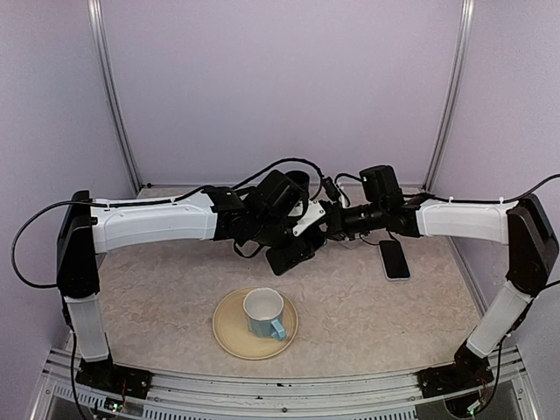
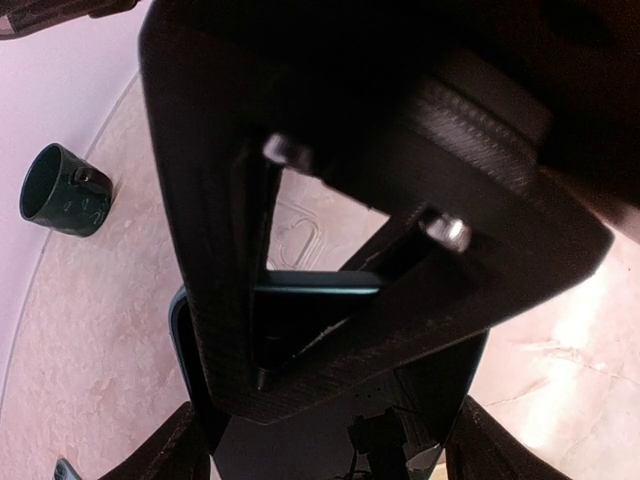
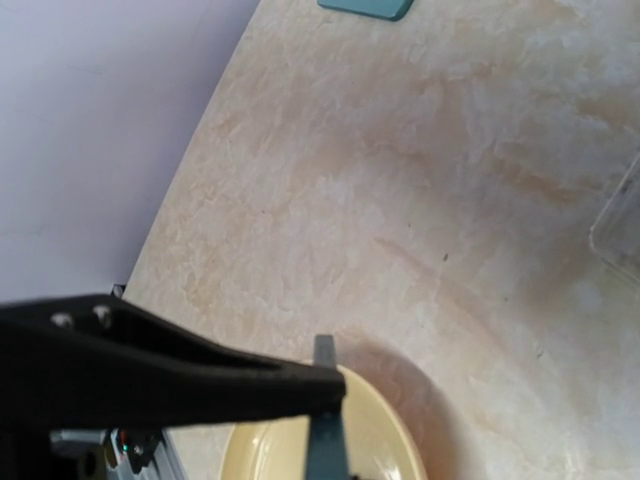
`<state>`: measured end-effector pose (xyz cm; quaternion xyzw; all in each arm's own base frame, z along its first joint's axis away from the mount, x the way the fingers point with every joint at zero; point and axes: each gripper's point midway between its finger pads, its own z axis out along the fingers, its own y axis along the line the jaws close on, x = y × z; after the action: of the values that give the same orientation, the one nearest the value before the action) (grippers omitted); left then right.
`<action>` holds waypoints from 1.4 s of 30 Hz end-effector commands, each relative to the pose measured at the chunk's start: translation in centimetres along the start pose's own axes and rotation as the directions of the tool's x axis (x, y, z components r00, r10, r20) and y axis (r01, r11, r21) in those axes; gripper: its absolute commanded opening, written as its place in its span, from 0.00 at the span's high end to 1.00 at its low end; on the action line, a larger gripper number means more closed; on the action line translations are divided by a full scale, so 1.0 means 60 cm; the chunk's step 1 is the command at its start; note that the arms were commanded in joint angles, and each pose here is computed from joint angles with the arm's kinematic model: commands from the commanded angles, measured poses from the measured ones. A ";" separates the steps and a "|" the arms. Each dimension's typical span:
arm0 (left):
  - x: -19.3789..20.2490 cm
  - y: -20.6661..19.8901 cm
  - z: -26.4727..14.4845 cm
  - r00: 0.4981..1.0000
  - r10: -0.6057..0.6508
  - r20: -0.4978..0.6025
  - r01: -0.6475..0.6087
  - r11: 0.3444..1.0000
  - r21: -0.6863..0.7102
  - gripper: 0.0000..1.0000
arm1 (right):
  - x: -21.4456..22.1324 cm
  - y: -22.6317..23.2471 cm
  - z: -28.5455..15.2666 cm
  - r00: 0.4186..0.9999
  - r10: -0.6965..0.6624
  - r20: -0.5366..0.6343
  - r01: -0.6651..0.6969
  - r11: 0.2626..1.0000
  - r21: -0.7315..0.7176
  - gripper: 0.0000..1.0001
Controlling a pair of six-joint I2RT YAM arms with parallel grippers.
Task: Put the phone into the phone case
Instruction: Pass from the left arm to the right, then pass from the right arm to the left
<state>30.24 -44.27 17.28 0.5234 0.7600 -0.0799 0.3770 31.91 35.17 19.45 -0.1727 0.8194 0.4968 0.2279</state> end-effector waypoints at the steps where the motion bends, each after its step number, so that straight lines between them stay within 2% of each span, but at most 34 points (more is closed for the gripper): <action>1: -0.065 0.013 -0.040 0.991 0.001 0.136 0.004 0.999 -0.037 0.39 | 0.004 0.021 0.000 0.999 -0.051 -0.009 0.051 0.998 -0.040 1.00; 6: -0.062 0.024 -0.045 0.988 -0.020 0.151 0.028 0.998 -0.049 0.03 | -0.011 0.030 -0.016 0.998 -0.064 0.020 0.065 0.997 -0.047 1.00; 7: -0.065 0.027 -0.052 0.986 -0.028 0.164 0.036 0.998 -0.047 0.01 | -0.014 0.030 -0.020 0.997 -0.065 0.027 0.067 0.997 -0.047 1.00; 13: -0.066 0.053 -0.077 0.969 -0.111 0.220 0.118 0.993 -0.017 0.01 | -0.037 0.040 -0.055 0.992 -0.093 0.084 0.098 0.993 -0.061 1.00; 20: -0.071 0.088 -0.106 0.918 -0.267 0.292 0.253 0.964 0.085 0.01 | -0.073 0.056 -0.114 0.964 -0.168 0.205 0.183 0.982 -0.056 1.00; 26: -0.087 0.100 -0.131 0.816 -0.447 0.366 0.367 0.891 0.268 0.01 | -0.096 0.072 -0.164 0.920 -0.230 0.318 0.253 0.967 -0.031 1.00; 31: -0.093 0.101 -0.138 0.748 -0.555 0.364 0.421 0.821 0.385 0.01 | -0.107 0.096 -0.189 0.887 -0.261 0.381 0.304 0.951 -0.056 1.00; 38: -0.113 0.106 -0.159 0.653 -0.647 0.394 0.414 0.740 0.530 0.03 | -0.115 0.127 -0.213 0.839 -0.300 0.454 0.373 0.924 -0.080 1.00; 42: -0.121 0.103 -0.169 0.618 -0.690 0.377 0.404 0.690 0.601 0.06 | -0.113 0.141 -0.223 0.817 -0.305 0.489 0.402 0.910 -0.103 1.00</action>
<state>32.76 -41.44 27.22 0.2888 0.7342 -0.4587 0.4088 31.79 27.95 30.39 -0.1982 0.7032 0.5295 0.4312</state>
